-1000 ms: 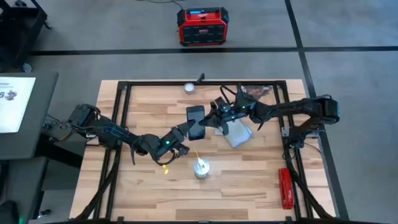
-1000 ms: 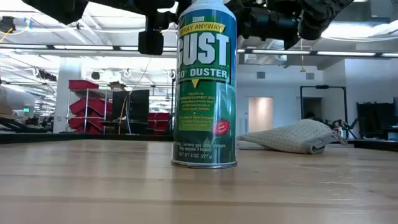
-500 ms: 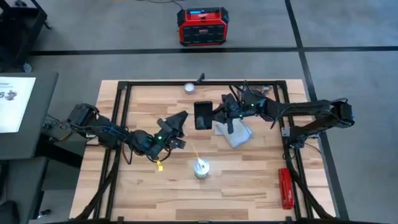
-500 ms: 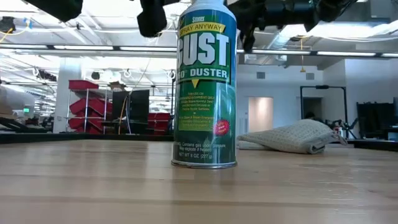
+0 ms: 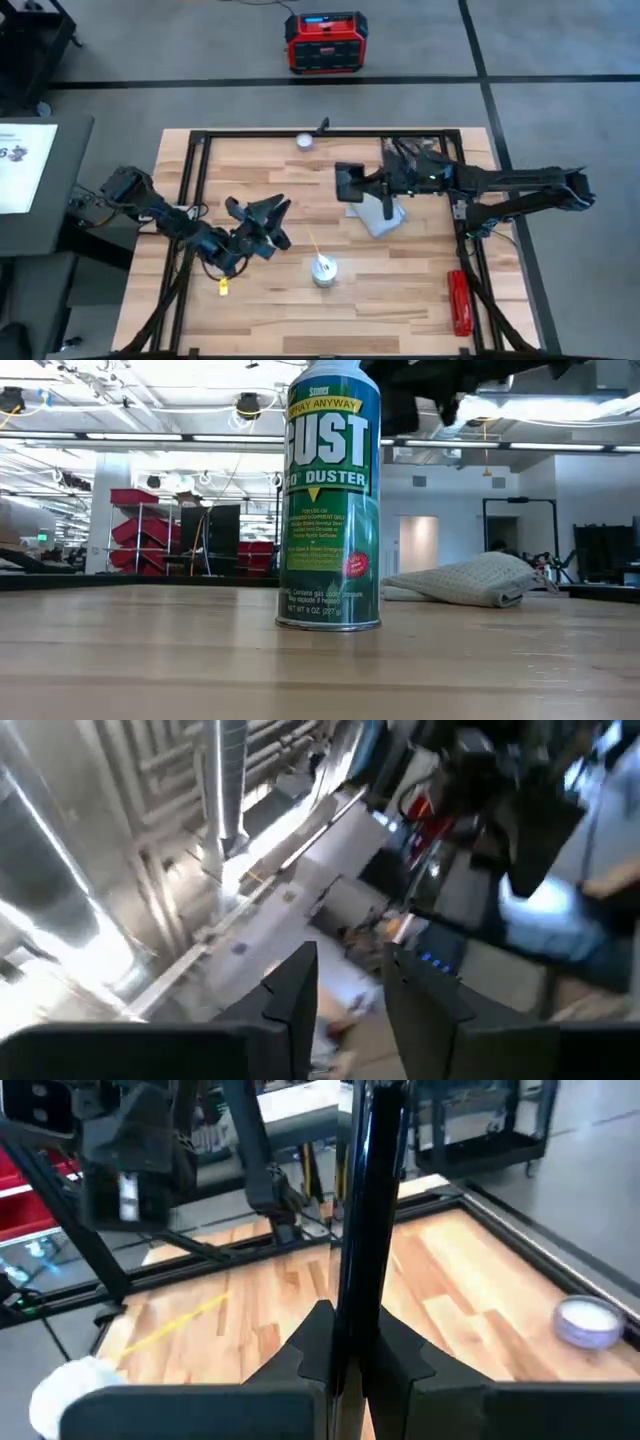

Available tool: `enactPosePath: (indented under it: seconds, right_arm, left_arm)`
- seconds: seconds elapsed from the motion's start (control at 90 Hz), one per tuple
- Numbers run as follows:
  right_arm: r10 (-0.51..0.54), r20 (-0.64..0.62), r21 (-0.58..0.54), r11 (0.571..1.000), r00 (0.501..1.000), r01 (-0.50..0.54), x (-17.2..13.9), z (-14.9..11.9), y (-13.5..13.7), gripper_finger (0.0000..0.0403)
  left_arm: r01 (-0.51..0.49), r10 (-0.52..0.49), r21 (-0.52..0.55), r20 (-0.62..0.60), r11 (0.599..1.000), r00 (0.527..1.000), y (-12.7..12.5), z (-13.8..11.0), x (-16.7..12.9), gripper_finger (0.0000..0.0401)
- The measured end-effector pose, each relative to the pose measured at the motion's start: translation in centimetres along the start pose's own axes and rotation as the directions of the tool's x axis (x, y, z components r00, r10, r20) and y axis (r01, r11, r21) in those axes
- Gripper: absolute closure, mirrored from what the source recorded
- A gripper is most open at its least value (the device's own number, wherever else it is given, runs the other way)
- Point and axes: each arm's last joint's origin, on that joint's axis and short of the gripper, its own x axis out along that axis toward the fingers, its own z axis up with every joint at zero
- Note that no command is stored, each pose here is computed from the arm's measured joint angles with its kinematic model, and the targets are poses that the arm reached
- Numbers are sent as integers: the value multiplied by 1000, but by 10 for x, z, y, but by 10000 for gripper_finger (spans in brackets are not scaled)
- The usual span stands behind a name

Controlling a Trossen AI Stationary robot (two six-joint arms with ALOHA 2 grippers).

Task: Apply microfiber cloth
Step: Spray the front of the cellphone with the cleaning bottle

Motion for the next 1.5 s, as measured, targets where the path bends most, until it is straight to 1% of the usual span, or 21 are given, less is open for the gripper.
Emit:
enactPosePath:
  seconds: [0.078,0.122,0.189,0.244,0.311,0.4,0.467,0.522,0.6,0.644,0.7,0.767,0.833,0.867,0.967,1.022,1.078,1.189,1.322,1.433,1.5]
  right_arm:
    - [-10,-2,7,1000,1000,10,-9,-6,5,387]
    - [-17,14,8,1000,1000,17,-16,-8,8,387]
    - [-31,22,5,1000,999,31,-27,-11,12,387]
    - [-49,16,4,999,999,49,-34,-14,15,387]
    - [-80,-9,-13,997,997,80,-44,-19,20,387]
    - [-98,-4,-28,995,995,98,-53,-21,27,387]
    - [-97,-14,-42,994,995,96,-57,-23,33,387]
    - [-94,-30,-51,994,995,93,-58,-26,37,387]
    - [-119,-47,-70,991,992,115,-55,-31,43,387]
    - [-125,-56,-81,989,991,120,-52,-34,47,387]
    - [-131,-68,-94,988,989,124,-46,-38,52,387]
    - [-124,-74,-102,988,990,116,-37,-43,58,387]
    - [-126,-70,-118,986,990,118,-28,-46,62,387]
    - [-127,-60,-119,986,990,119,-23,-47,63,387]
    - [-143,-51,-137,981,988,135,-9,-50,64,387]
    - [-145,-51,-149,979,988,136,-3,-52,63,387]
    - [-145,-33,-154,978,989,139,2,-52,63,387]
    - [-152,-29,-160,976,988,146,4,-51,61,387]
    - [-157,-23,-164,975,987,152,2,-49,59,387]
    - [-161,-25,-166,974,987,155,2,-49,58,387]
    - [-168,-33,-170,972,985,160,3,-50,57,387]
  left_arm:
    - [33,-33,-99,0,995,999,-5,1,-2,332]
    - [56,-59,-123,-17,991,998,-10,1,-3,342]
    - [76,-87,-152,-73,986,993,-14,3,-9,364]
    - [71,-97,-211,-116,975,988,-13,8,-14,387]
    - [80,-118,-295,-115,952,986,-9,17,-25,396]
    - [118,-159,-360,-87,925,983,-3,27,-43,400]
    - [119,-180,-446,-96,887,979,6,31,-53,401]
    - [102,-194,-505,-132,857,972,11,32,-58,401]
    - [94,-213,-544,-160,834,964,7,32,-64,401]
    - [104,-225,-557,-153,824,962,3,32,-68,401]
    - [121,-244,-587,-134,800,961,-3,33,-73,401]
    - [151,-272,-628,-101,763,957,-11,32,-77,401]
    - [218,-317,-637,-44,739,947,-19,30,-76,401]
    - [245,-339,-653,-18,717,941,-22,28,-74,401]
    - [315,-427,-723,30,615,904,-29,18,-58,401]
    - [342,-500,-750,18,566,866,-38,7,-51,401]
    - [337,-557,-785,-13,520,831,-45,-4,-44,401]
    - [299,-592,-827,-50,475,804,-49,-14,-37,401]
    - [343,-639,-856,19,387,769,-49,-10,-36,401]
    - [362,-651,-863,52,352,757,-48,-9,-34,401]
    - [378,-662,-871,86,313,745,-48,-7,-32,401]
